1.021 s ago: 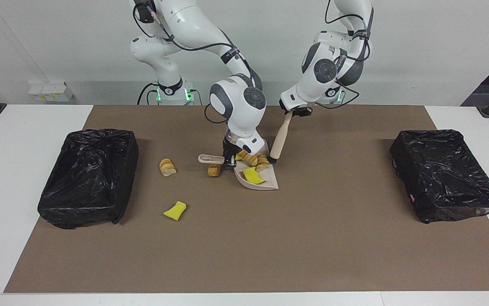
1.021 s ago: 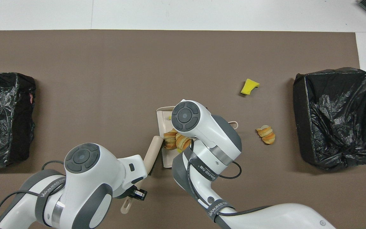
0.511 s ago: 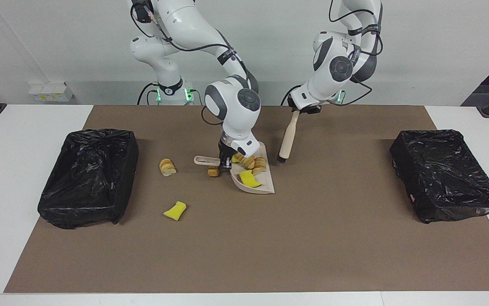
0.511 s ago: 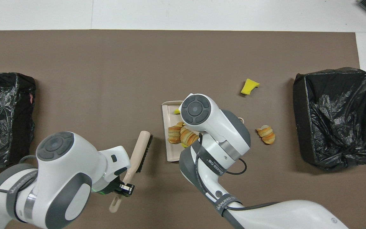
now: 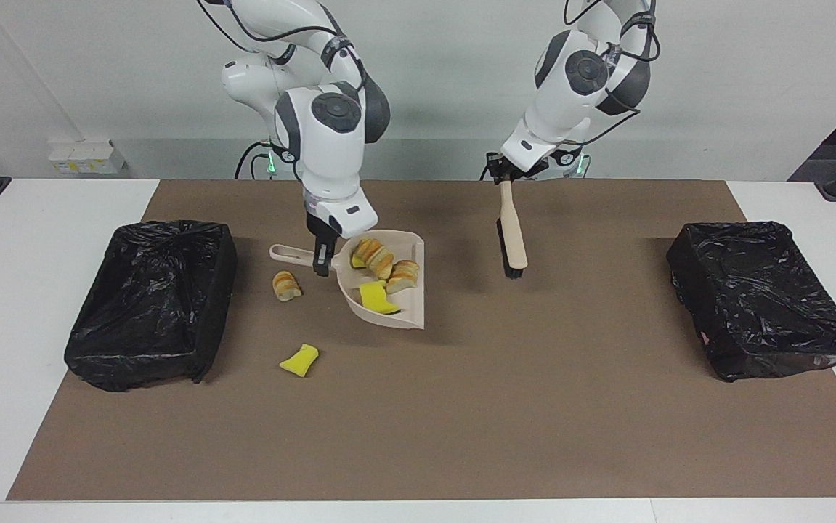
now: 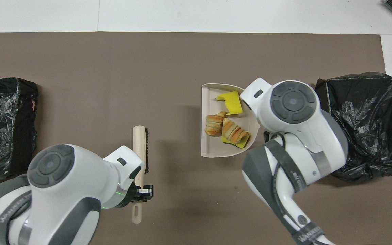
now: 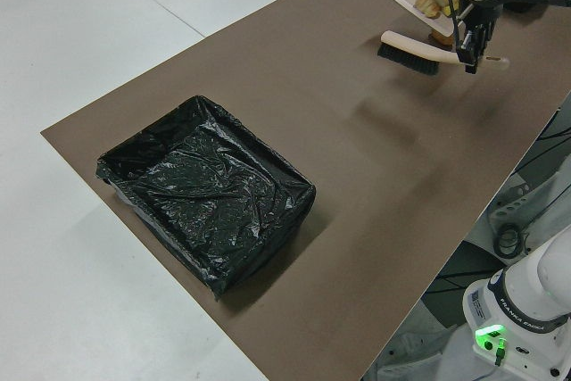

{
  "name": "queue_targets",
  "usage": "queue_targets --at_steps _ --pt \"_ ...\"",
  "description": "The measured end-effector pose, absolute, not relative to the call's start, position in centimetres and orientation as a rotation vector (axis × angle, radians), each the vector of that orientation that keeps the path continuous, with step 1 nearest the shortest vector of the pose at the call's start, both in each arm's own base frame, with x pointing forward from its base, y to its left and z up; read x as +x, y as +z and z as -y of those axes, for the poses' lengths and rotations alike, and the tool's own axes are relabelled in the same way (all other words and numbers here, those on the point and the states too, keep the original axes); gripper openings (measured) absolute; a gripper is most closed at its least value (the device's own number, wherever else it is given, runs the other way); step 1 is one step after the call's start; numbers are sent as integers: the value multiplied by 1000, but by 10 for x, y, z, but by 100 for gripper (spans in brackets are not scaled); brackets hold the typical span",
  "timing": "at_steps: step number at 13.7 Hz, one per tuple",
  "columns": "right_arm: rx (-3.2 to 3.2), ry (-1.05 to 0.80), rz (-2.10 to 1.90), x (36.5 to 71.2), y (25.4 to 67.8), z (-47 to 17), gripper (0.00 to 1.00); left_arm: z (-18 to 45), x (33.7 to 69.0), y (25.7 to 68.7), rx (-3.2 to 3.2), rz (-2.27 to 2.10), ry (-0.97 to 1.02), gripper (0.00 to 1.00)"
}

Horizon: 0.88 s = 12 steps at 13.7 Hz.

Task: Sweep and dump trash in bin
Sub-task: 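Carry the loaded dustpan to the far bin with the right gripper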

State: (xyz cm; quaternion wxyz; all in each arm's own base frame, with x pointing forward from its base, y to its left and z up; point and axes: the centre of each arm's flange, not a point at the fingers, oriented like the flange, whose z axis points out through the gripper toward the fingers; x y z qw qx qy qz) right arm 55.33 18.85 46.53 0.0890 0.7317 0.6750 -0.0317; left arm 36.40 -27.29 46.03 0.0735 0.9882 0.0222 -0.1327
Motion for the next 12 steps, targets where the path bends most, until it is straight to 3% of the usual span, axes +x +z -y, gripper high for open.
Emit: queue_targets --at_steps 6,12 --pt "2239 3 -2046 547 509 -48 32 324 304 381 3023 -46 -359 27" --pt "2228 45 -2135 523 512 144 32 333 299 347 3018 -107 -306 27"
